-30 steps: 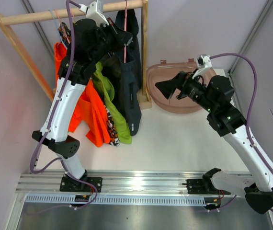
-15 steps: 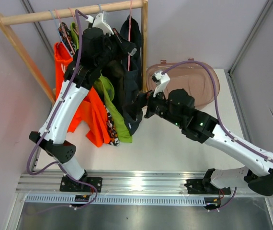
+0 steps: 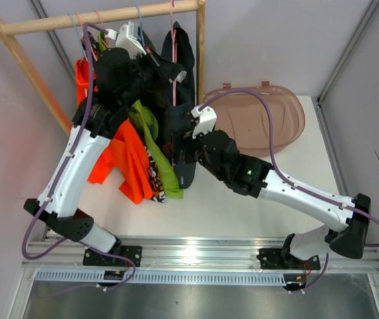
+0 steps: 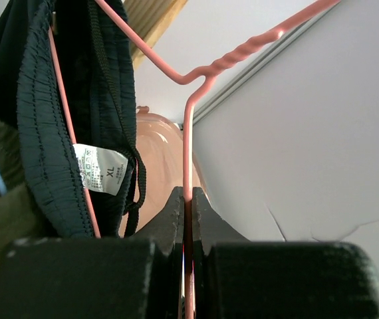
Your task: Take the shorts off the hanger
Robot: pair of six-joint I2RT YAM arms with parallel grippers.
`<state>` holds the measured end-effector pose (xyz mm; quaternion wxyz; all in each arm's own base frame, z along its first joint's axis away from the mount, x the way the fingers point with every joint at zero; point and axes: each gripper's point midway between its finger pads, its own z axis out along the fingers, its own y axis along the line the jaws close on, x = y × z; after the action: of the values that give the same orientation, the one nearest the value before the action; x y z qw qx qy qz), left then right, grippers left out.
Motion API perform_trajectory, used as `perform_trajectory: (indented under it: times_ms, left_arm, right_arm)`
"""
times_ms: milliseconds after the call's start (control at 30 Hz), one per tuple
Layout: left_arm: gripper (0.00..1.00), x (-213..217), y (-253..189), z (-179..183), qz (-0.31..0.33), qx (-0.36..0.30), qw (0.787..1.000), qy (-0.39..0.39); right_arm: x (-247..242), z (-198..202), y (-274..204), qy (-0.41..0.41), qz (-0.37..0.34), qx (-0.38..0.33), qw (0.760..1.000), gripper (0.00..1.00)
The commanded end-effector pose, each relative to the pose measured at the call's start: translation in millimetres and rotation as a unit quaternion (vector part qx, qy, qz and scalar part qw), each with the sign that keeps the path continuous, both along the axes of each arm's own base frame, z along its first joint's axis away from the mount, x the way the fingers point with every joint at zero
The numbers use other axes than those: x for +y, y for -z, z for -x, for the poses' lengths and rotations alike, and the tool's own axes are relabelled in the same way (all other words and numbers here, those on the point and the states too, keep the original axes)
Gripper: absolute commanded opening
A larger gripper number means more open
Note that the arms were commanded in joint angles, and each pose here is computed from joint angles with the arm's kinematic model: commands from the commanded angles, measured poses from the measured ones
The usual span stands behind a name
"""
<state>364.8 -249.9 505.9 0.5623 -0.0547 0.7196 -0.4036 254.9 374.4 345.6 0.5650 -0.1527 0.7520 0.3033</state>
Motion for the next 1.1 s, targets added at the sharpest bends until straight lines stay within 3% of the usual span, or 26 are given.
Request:
perform_trajectory:
  times_ms: [0,167,233,567,700,833,1067]
  left_arm:
    - [0.0,11.0,-56.8,30.8,0.053,-0.073,0.996,0.011]
    - [0.0,15.3,-60.7,36.8,0.056,-0.08,0.995,0.009]
    - [0.0,17.7,-60.4,35.8,0.054,-0.081,0.995,0.002]
    - [0.0,45.2,-60.6,17.4,0.012,-0.103,0.991,-0.083]
    - [0.0,44.3,-60.1,10.0,-0.001,-0.099,0.991,-0.09]
    - [0.0,35.4,-60.5,24.6,0.015,-0.09,0.995,-0.05]
    - [0.0,28.0,-34.3,89.3,0.04,-0.04,0.997,0.053]
  right_arm:
    - [-9.6,-10.1,-43.0,0.055,-0.042,-0.047,0.996,0.83]
    - [-0.7,-2.5,-37.3,0.046,-0.037,-0.046,0.997,0.18]
    - [6.0,9.6,-35.2,0.034,-0.034,-0.045,0.998,0.01]
    - [12.9,112.8,-11.1,0.017,-0.005,-0.039,0.999,0.0]
    - [12.4,136.6,-2.3,0.016,-0.004,-0.032,0.999,0.0]
    - [5.6,127.2,-2.8,0.044,-0.007,-0.035,0.998,0.0]
    - [-22.7,50.6,-31.9,0.102,-0.028,-0.053,0.993,0.0]
